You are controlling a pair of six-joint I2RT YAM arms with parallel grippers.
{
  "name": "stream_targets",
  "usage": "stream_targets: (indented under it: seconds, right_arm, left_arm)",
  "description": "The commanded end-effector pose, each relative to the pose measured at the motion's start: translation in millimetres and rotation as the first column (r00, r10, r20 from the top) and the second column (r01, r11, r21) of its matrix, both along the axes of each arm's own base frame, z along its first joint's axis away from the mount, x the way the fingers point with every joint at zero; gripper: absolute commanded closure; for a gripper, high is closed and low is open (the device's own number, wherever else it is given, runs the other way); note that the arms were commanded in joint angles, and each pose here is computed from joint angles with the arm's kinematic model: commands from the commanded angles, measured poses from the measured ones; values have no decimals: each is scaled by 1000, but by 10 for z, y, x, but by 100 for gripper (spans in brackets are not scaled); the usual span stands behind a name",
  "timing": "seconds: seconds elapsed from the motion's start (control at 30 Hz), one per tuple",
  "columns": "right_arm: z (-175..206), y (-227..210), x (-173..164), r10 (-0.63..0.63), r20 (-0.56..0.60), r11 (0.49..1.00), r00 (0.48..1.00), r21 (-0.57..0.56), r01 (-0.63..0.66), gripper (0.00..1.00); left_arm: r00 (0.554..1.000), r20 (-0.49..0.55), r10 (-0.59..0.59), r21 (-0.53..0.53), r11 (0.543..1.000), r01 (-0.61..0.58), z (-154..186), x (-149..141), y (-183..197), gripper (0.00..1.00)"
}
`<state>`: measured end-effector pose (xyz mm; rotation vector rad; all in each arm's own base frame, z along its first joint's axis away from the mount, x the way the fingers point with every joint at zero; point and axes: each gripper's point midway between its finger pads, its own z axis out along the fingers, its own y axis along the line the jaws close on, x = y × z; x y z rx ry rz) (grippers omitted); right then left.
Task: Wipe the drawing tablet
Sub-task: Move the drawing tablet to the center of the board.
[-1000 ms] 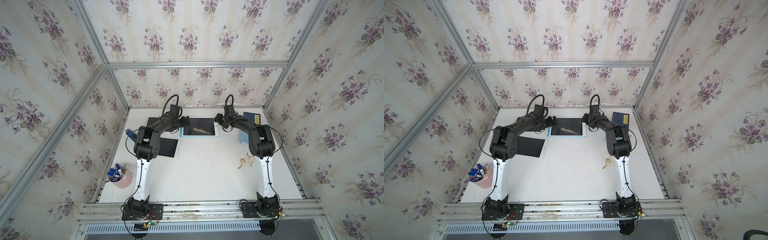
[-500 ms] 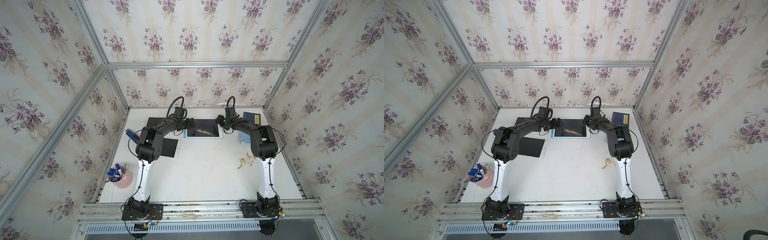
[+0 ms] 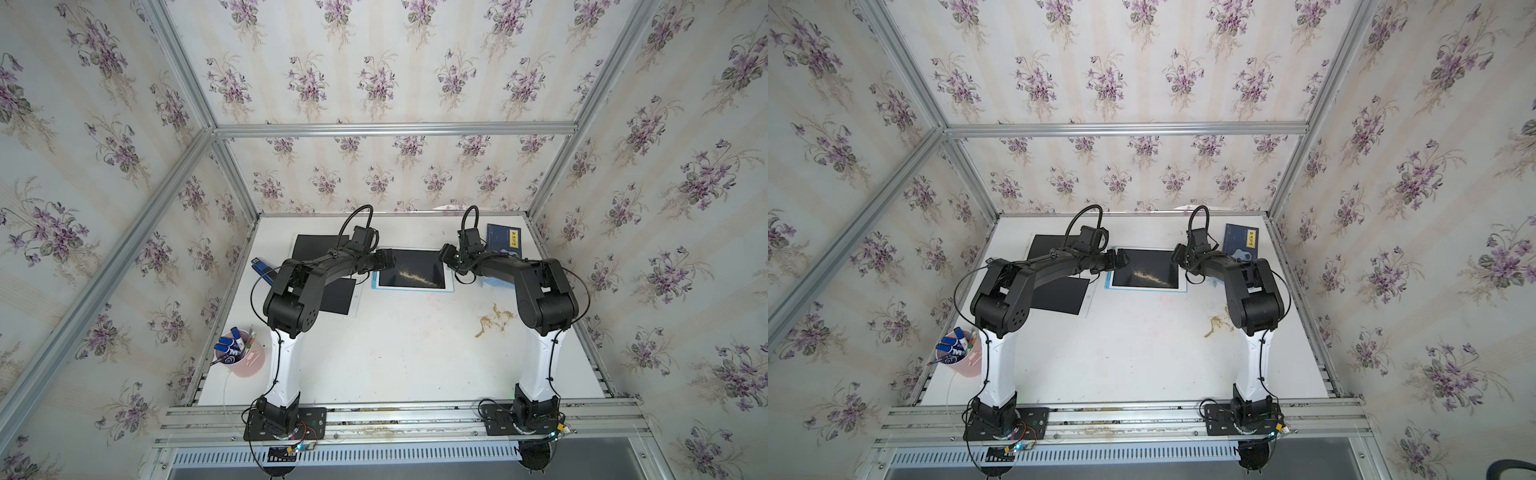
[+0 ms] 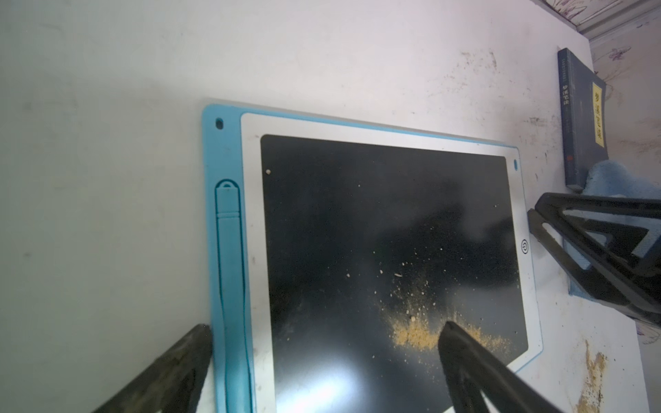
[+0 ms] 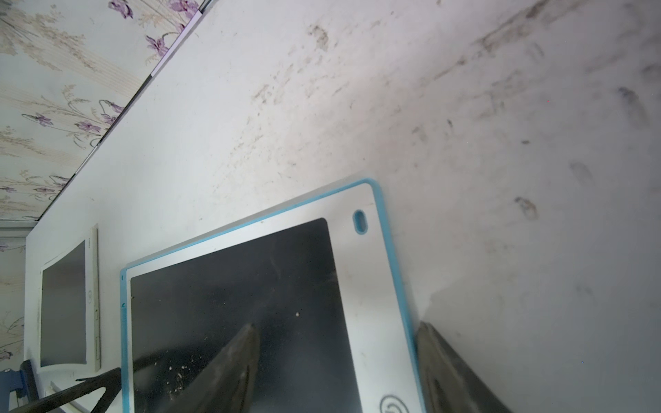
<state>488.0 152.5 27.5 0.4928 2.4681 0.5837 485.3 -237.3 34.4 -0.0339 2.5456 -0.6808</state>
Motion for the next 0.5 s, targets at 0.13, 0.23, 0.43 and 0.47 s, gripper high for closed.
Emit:
stream_targets:
  seconds: [0.13, 0.23, 0.43, 0.47]
  right_arm:
    - [-245, 224, -696, 84, -159, 995, 984, 70, -73, 30]
    - [-223, 294, -853, 106, -162, 992, 981, 85, -93, 30]
    - [-165, 499, -1192, 159, -171, 985, 972, 99, -144, 30]
    - [-159, 521, -1247, 165, -173, 984, 971, 97, -150, 30]
  left_arm:
    - [979, -190, -72, -64, 996, 61, -246, -715, -163, 0]
    - [977, -192, -87, -64, 995, 76, -218, -873, -184, 0]
    - [978, -181, -102, -79, 993, 89, -130, -1205, -160, 0]
    - [978, -181, -107, -82, 992, 94, -121, -1265, -159, 0]
